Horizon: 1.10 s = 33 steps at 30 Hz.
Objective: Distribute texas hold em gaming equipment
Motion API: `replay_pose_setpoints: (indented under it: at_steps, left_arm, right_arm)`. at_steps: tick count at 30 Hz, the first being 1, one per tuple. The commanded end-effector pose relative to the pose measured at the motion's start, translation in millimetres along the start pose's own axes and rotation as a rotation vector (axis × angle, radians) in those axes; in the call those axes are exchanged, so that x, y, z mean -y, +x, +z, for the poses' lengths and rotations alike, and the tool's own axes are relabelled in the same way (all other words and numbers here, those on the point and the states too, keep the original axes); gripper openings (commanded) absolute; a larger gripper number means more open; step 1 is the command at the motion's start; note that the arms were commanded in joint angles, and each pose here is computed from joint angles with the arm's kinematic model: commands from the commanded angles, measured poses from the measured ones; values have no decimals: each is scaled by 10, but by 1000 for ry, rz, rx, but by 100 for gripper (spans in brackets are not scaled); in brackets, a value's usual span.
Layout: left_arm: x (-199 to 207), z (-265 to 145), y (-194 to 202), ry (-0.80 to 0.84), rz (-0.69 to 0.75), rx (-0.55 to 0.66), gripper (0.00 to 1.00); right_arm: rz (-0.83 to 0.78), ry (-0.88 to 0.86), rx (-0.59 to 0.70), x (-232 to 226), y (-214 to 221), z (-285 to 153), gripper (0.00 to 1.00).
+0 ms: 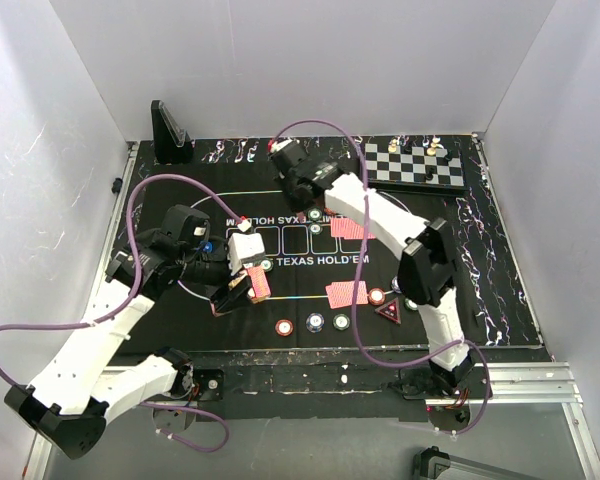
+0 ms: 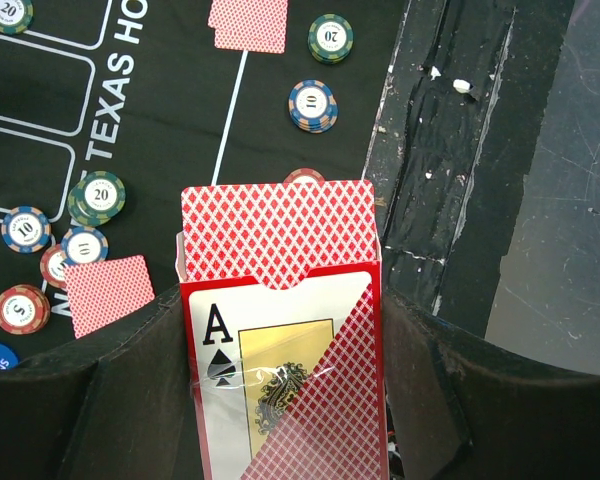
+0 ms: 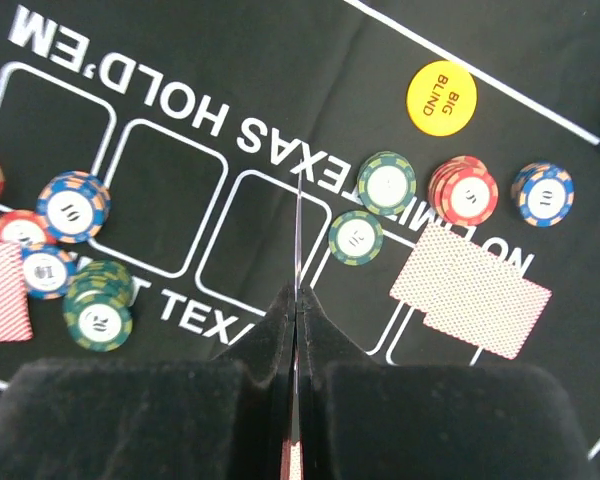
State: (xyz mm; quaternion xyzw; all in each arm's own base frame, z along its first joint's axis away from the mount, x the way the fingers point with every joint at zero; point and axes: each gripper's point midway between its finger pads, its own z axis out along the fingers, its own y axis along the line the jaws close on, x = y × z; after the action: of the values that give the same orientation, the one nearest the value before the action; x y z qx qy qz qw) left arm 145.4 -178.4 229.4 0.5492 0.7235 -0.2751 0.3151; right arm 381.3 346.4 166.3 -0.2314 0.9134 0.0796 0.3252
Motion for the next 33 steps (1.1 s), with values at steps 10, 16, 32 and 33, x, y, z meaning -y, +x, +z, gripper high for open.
replay_pose_setpoints:
  at_steps: [10,16,32,33]
  left_arm:
    - [135,-125,-123,20,19,60,19]
    - [136,-144,-133,16,16,58,19]
    - [99,-136,-133,4,23,54,19]
    - [97,-129,-134,5,22,54,19]
  right_arm:
    - [-465,472,76,49,-30,328,1]
    - [-527,491,72,-94,57,545,1]
    - [-386,248,-46,-744,709,815,1]
    - [-363,220,-51,-787,738,804,1]
